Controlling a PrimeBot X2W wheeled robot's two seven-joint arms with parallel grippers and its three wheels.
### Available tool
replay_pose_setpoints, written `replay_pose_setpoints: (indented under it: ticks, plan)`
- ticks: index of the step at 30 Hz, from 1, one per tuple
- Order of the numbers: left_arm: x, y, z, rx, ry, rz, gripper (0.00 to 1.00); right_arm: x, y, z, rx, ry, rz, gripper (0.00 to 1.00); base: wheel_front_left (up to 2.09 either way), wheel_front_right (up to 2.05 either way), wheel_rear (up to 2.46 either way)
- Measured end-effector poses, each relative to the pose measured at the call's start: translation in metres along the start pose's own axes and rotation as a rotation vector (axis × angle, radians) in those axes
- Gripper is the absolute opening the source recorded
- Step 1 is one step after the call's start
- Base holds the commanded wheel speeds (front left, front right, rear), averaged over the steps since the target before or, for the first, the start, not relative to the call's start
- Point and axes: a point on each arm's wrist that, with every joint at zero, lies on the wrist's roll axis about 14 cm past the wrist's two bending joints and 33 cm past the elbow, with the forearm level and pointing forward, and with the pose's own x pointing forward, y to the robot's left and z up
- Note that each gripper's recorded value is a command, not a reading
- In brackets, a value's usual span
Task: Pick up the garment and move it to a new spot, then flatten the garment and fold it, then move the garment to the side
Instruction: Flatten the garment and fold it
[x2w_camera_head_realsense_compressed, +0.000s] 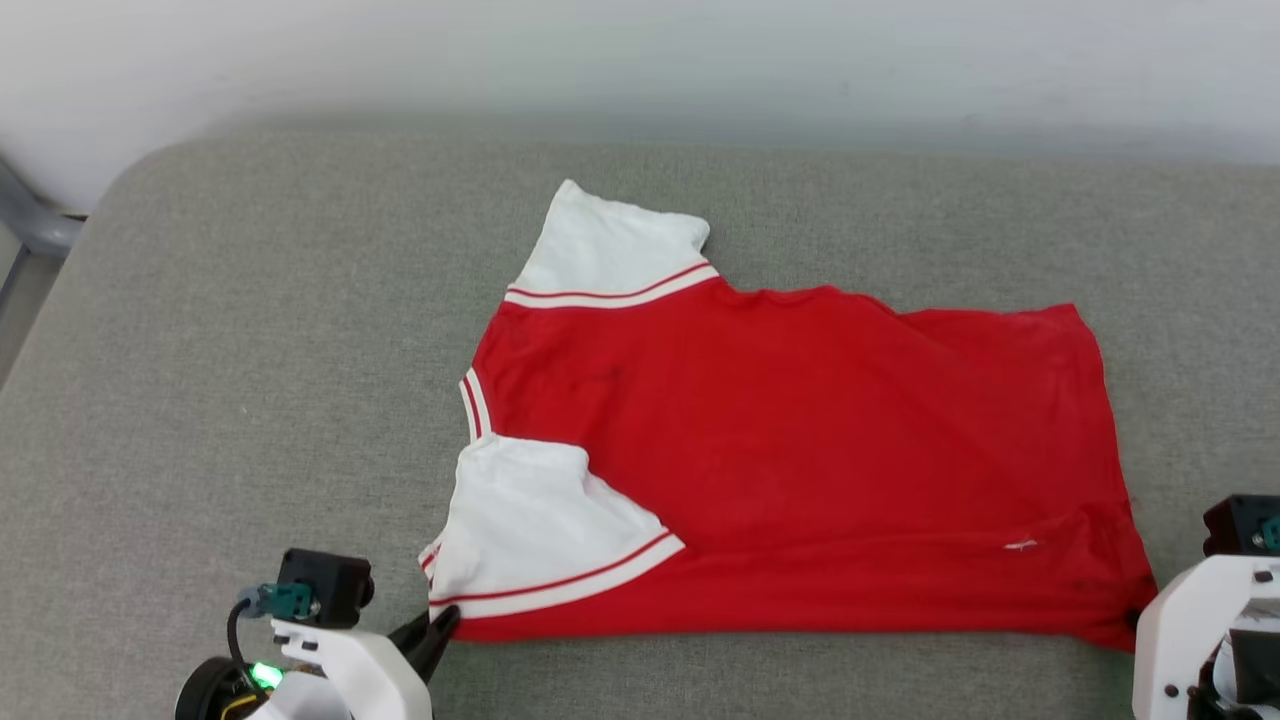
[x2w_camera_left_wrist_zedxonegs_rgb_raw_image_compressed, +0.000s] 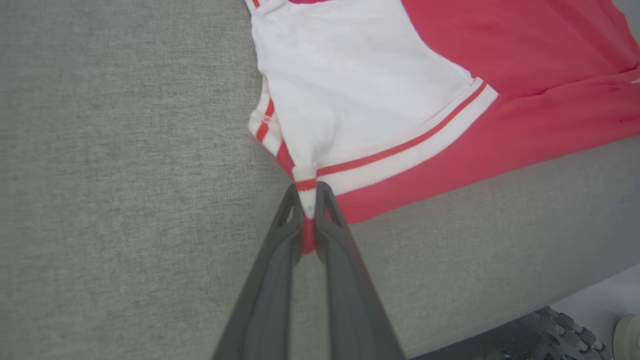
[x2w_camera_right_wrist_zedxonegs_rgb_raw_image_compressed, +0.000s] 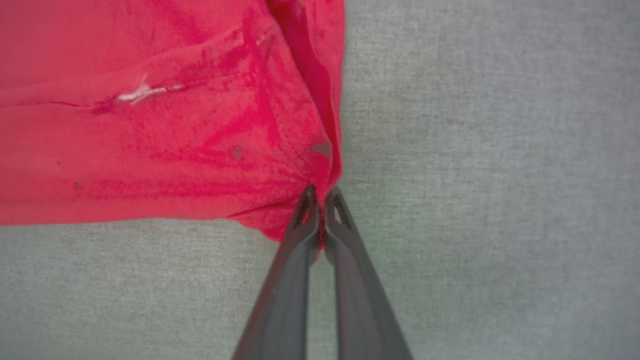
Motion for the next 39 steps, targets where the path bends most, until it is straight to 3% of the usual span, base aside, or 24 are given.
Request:
replay_pose_setpoints:
  ticks: [13, 22, 23, 24, 25, 30, 39]
  plan:
    - [-0.027, -0.017, -0.044, -0.045, 0.108, -0.036, 0.00, -0.043, -0.018, -0.044, 0.067, 0.052, -0.028, 0.00, 0.00, 0.00, 0.00]
    - [-0.024, -0.017, -0.066, -0.047, 0.170, -0.044, 0.00, -0.045, -0.017, -0.061, 0.088, 0.072, -0.025, 0.00, 0.00, 0.00, 0.00]
    - [-0.023, -0.018, -0.067, -0.047, 0.167, -0.045, 0.25, -0.044, -0.016, -0.061, 0.086, 0.068, -0.023, 0.73, 0.00, 0.00, 0.00]
    - [-0.022, -0.017, -0.066, -0.044, 0.163, -0.044, 0.91, -0.044, -0.016, -0.059, 0.083, 0.057, -0.021, 1.00, 0.00, 0.00, 0.00]
    - [-0.021, -0.017, -0.064, -0.035, 0.151, -0.043, 1.00, -0.044, -0.015, -0.059, 0.084, 0.047, -0.019, 1.00, 0.00, 0.00, 0.00]
    - [-0.019, -0.014, -0.037, -0.013, 0.020, -0.031, 1.00, -0.049, -0.016, -0.030, 0.071, -0.086, -0.010, 1.00, 0.00, 0.00, 0.00]
    - [-0.031, -0.025, 0.062, 0.069, -0.481, -0.053, 1.00, -0.085, 0.003, 0.064, 0.051, -0.596, 0.070, 1.00, 0.00, 0.00, 0.00]
